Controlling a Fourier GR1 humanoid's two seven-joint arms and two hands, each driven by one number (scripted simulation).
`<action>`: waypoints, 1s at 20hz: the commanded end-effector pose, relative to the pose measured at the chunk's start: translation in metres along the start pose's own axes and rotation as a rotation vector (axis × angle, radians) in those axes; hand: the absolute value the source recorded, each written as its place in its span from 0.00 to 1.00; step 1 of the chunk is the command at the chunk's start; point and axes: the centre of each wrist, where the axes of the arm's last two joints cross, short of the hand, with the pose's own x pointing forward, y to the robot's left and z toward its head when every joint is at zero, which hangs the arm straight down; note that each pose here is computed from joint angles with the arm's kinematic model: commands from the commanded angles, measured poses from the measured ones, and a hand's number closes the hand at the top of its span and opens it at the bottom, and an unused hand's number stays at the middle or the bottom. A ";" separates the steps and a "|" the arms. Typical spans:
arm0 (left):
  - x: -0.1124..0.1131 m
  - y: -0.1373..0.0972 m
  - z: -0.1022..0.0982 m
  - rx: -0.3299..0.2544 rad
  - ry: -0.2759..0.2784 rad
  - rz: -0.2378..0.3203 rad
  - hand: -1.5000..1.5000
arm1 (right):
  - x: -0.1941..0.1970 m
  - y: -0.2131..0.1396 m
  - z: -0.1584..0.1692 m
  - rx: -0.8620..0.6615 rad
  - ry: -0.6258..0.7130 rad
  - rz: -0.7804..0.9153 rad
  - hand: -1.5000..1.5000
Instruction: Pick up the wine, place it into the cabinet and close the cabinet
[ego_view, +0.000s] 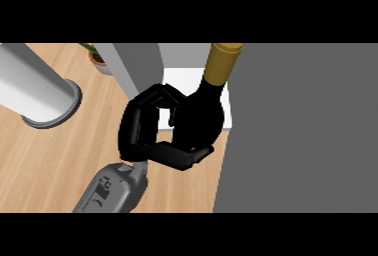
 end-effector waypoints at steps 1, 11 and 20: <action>0.021 -0.025 -0.015 0.022 0.007 -0.011 1.00 | 0.005 0.004 0.025 0.064 -0.010 -0.050 0.00; 0.014 -0.021 -0.066 0.090 0.020 -0.055 1.00 | 0.006 -0.003 0.034 0.071 -0.002 -0.029 0.00; -0.021 -0.022 -0.074 0.050 -0.007 -0.218 1.00 | 0.002 -0.006 0.008 0.048 -0.022 -0.034 0.00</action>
